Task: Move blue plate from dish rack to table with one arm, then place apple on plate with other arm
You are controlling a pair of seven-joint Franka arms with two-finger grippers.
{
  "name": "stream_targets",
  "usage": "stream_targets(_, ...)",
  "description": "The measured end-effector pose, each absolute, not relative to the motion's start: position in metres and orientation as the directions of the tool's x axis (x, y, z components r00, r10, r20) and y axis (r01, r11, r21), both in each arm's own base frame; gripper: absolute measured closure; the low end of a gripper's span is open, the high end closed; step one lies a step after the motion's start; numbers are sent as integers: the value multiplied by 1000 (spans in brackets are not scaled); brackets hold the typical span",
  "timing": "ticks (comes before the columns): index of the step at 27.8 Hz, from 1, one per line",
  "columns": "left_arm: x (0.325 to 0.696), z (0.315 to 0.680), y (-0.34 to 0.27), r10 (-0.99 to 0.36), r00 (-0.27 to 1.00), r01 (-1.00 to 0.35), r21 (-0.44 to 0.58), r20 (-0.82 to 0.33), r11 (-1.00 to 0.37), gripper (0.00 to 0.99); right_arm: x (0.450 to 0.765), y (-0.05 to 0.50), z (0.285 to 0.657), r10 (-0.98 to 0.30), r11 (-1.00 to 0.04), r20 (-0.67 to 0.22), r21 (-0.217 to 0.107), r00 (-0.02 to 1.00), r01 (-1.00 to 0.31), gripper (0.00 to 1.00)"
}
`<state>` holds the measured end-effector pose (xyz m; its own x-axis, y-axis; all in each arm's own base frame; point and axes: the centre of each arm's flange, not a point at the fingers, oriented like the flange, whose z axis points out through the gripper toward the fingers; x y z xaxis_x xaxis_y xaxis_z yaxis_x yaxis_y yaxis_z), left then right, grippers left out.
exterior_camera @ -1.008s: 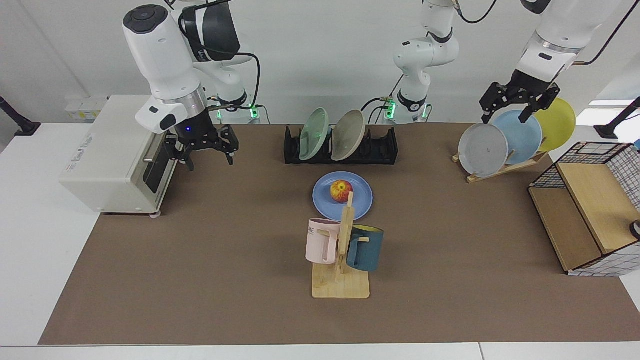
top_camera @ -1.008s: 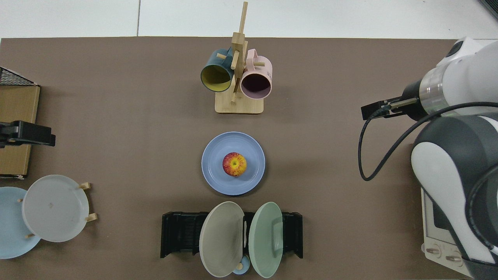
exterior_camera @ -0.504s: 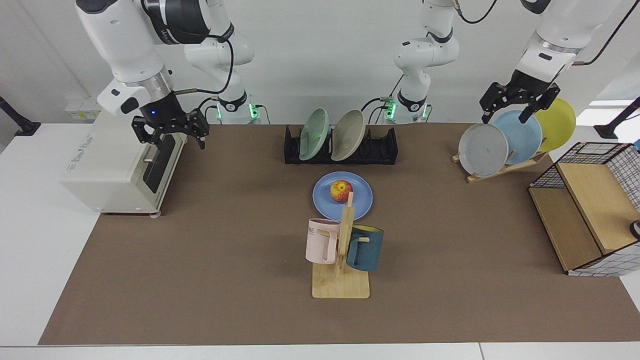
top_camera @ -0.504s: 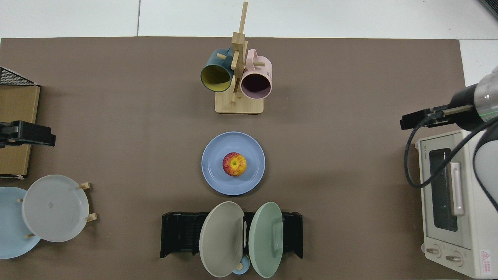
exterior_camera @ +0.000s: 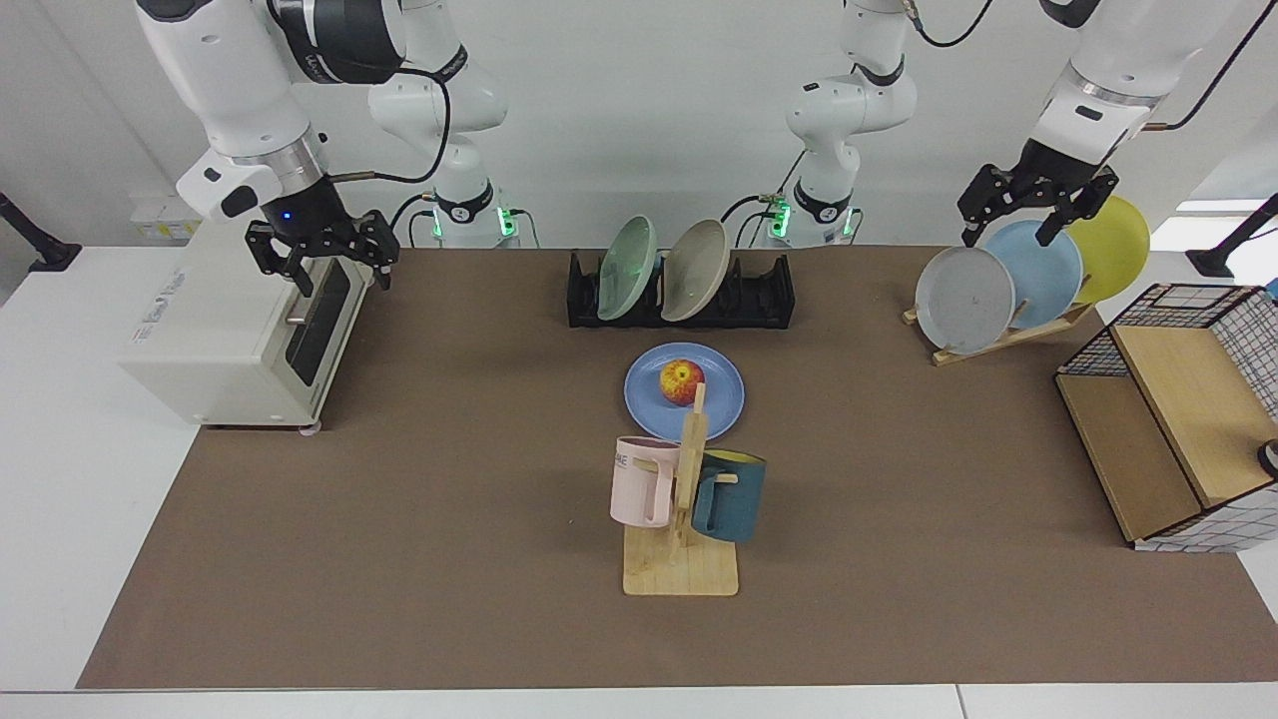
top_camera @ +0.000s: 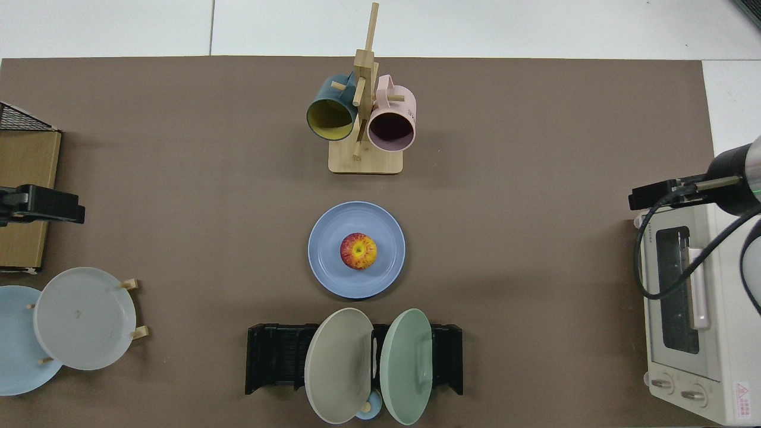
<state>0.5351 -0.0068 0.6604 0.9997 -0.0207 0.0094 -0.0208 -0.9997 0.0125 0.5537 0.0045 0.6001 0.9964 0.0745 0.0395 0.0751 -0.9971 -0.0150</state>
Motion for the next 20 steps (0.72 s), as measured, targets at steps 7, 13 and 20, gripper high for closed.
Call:
stream_targets(7, 535, 660, -7, -21, 1000, -21, 12, 9, -1000, 0, 554, 8, 599, 61, -998, 40, -15, 997, 62, 0)
stream_targets(13, 535, 660, -7, -21, 1000, -21, 12, 9, -1000, 0, 554, 12, 600, 35, -999, 41, -14, 999, 36, 0)
stream_targets(20, 535, 660, -7, -21, 1000, -21, 12, 9, -1000, 0, 555, 13, 601, 29, -999, 56, -12, 998, 30, 0)
